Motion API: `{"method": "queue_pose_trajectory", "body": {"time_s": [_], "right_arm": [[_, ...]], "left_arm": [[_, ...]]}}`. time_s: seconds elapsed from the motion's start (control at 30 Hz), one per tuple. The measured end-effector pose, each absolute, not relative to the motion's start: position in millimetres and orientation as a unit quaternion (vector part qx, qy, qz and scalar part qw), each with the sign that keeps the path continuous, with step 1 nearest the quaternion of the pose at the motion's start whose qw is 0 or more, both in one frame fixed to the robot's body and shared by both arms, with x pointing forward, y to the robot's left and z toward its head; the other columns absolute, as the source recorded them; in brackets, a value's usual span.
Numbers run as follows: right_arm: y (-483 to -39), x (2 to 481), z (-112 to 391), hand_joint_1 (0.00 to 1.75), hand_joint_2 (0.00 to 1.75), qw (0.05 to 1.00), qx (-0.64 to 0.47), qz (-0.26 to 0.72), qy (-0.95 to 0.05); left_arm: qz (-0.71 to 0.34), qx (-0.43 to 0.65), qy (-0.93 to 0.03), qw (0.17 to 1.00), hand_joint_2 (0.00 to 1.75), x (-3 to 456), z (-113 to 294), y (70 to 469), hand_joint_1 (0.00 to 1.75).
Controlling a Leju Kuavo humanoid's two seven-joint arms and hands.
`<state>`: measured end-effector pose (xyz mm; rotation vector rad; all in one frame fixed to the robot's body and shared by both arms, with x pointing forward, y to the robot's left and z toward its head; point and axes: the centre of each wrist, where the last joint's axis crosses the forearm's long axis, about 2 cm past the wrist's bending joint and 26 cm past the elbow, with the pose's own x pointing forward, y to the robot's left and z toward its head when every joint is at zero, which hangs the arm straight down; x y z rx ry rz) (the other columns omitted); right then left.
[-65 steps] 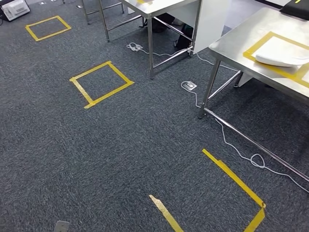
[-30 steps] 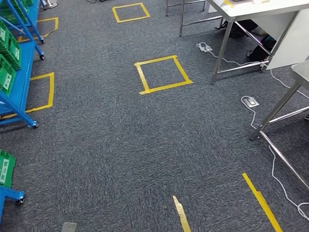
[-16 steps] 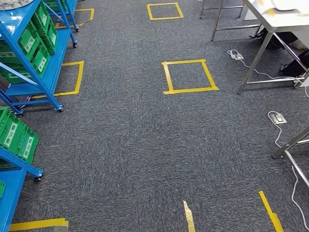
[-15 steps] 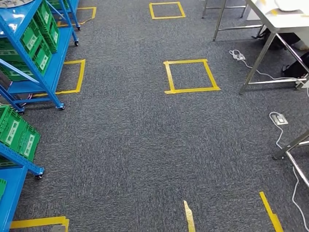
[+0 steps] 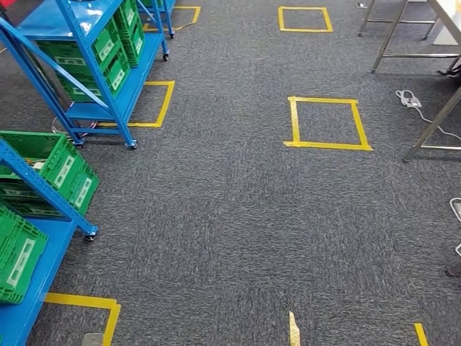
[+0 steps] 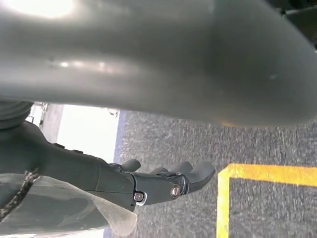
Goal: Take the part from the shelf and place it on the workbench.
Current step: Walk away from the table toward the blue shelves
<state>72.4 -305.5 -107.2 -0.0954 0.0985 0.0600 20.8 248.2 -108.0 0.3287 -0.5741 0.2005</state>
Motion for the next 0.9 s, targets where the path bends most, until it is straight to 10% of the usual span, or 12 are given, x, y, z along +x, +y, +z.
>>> {"method": "queue_pose_trajectory", "body": {"time_s": [0.9], "right_arm": [[-339,39,-110,0.00,0.00,0.996,-0.006,-0.058,0.066]], "left_arm": [[-0.009,0.133,-0.294,0.946,0.00,38,-106,232,0.00]]}}
